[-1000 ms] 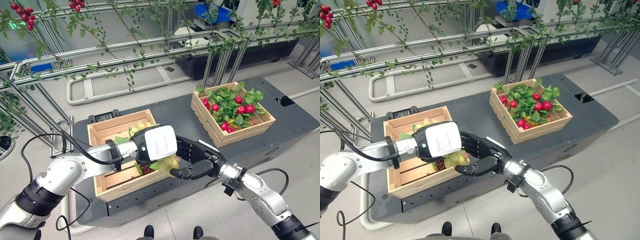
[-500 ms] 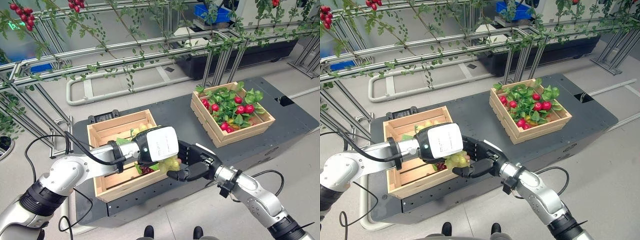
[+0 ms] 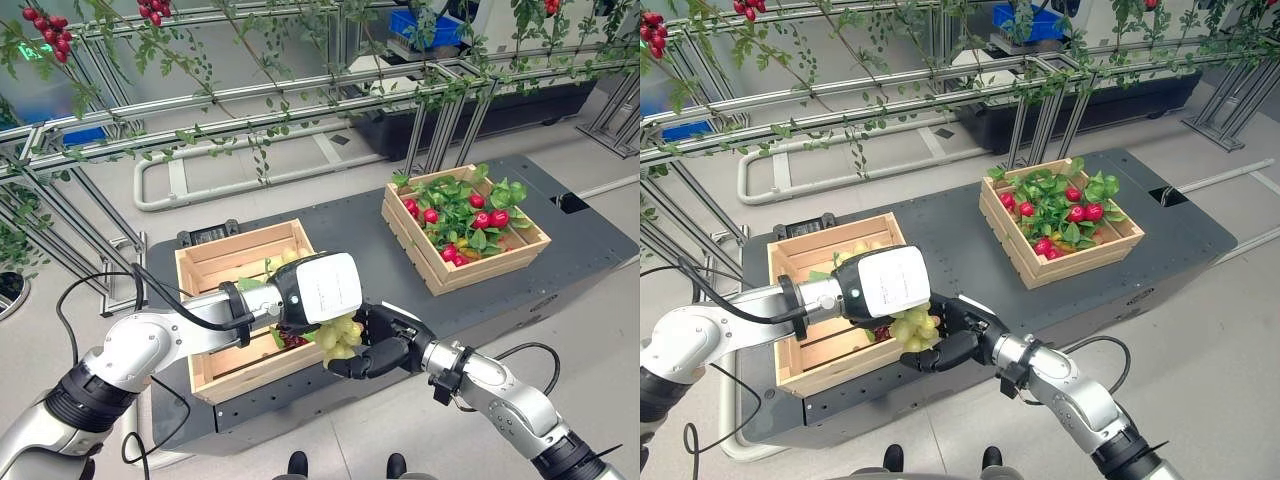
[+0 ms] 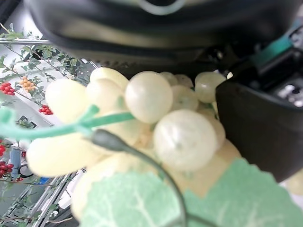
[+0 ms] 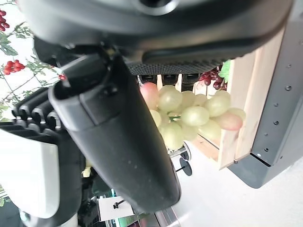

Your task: Pick up the fruits from the basket on one side to the basket on the other side

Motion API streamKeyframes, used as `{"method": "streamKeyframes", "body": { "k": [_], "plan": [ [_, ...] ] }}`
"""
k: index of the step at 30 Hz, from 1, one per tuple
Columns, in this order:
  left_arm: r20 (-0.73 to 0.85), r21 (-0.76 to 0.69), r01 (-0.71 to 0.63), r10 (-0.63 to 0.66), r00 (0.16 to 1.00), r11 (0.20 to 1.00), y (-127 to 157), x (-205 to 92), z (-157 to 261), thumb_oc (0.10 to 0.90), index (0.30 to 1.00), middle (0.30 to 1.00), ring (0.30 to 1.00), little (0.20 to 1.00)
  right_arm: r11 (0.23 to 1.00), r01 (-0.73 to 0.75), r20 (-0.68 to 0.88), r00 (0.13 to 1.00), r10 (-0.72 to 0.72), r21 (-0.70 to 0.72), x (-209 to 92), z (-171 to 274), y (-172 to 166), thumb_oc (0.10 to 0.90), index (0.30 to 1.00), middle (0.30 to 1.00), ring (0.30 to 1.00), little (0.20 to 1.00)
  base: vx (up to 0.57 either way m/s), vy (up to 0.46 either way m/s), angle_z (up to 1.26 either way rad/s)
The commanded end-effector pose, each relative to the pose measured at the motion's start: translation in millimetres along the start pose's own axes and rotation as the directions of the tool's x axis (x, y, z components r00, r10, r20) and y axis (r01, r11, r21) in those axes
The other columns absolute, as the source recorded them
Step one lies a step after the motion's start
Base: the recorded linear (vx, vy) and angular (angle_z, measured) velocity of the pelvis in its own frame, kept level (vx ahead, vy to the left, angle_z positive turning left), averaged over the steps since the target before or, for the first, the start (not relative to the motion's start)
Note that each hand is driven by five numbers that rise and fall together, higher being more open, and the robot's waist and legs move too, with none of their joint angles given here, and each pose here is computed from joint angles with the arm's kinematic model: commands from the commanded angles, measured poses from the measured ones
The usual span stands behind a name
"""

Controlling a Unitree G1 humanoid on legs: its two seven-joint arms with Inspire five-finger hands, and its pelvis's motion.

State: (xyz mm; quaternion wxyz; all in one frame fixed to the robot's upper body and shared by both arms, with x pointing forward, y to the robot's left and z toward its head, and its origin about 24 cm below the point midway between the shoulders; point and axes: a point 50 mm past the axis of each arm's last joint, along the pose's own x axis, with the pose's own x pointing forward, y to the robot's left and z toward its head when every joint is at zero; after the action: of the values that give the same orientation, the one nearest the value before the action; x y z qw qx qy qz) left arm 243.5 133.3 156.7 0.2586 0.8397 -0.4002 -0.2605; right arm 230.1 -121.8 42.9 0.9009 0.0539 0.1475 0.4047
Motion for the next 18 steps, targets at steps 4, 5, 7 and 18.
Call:
{"method": "streamKeyframes", "body": {
  "k": [4, 5, 7, 18],
  "plan": [
    [-0.134, -0.019, -0.246, 0.241, 0.961, 0.969, 36.1, 5.7, -28.2, 0.4, 0.3, 0.3, 0.3, 0.3, 0.985, -0.163, 0.19, 0.967, 0.17, -0.051, 21.3, 37.8, 25.9, 0.4, 0.3, 0.3, 0.3, 0.3, 0.0, 0.0, 0.0],
    [-0.138, -0.03, -0.25, 0.243, 0.96, 0.968, 36.5, 5.3, -28.5, 0.4, 0.3, 0.3, 0.3, 0.3, 0.986, -0.159, 0.197, 0.967, 0.164, -0.043, 21.5, 38.7, 25.6, 0.4, 0.3, 0.3, 0.3, 0.3, 0.0, 0.0, 0.0],
    [-0.139, -0.05, -0.249, 0.241, 0.961, 0.967, 35.8, 5.1, -28.4, 0.4, 0.3, 0.3, 0.3, 0.3, 0.988, -0.154, 0.207, 0.966, 0.157, -0.03, 22.1, 39.1, 25.6, 0.4, 0.3, 0.3, 0.3, 0.3, 0.0, 0.0, 0.0],
    [-0.133, -0.115, -0.225, 0.21, 0.969, 0.968, 30.7, 4.4, -25.3, 0.4, 0.3, 0.3, 0.3, 0.3, 0.991, -0.136, 0.255, 0.958, 0.129, 0.009, 19.1, 41.2, 23.8, 0.4, 0.3, 0.3, 0.3, 0.3, 0.0, 0.0, 0.0]
  ]
}}
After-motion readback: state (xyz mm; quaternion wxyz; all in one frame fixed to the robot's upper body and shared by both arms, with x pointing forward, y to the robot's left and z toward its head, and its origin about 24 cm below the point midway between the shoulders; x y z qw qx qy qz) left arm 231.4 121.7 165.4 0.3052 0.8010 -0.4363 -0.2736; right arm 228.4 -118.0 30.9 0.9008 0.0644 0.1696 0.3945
